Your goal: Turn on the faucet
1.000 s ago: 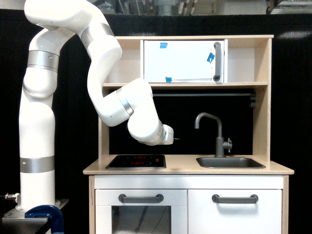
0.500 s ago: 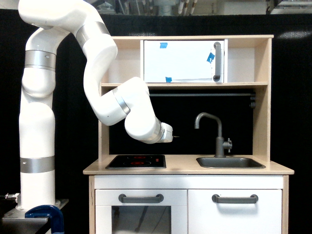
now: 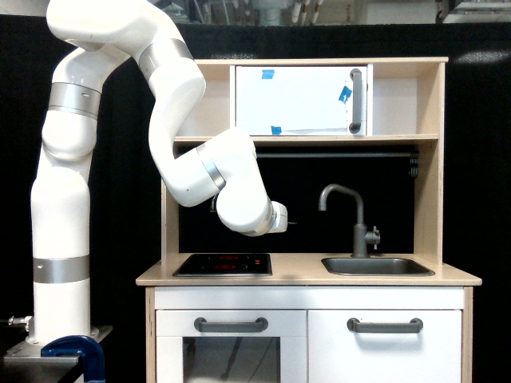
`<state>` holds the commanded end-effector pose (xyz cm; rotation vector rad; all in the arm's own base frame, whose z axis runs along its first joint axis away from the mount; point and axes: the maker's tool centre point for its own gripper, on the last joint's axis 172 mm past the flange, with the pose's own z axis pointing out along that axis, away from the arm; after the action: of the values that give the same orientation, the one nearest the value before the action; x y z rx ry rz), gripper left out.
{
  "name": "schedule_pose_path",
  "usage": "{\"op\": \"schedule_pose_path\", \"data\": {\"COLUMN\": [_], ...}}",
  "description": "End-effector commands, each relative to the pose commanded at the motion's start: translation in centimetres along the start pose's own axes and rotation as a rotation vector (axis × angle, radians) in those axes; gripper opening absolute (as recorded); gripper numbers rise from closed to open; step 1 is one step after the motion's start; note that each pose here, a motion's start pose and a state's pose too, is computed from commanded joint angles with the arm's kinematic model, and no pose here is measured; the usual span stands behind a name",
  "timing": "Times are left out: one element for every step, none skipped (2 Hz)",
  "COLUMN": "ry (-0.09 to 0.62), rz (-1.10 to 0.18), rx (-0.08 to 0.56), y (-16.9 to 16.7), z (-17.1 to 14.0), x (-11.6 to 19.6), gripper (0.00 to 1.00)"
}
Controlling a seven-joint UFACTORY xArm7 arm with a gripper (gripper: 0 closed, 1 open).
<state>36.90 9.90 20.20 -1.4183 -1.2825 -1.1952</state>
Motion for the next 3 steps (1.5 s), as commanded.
{"op": "schedule_pose_path", "data": {"ry": [0.0, 0.0, 0.0], "rz": [0.0, 0.0, 0.0], "rx": [0.0, 0.0, 0.0], "y": [0.7, 2.3, 2.6], "z": [1.3, 2.1, 6.3], "x": [1.2, 1.9, 4.0], "gripper": [1.0, 1.0, 1.0]}}
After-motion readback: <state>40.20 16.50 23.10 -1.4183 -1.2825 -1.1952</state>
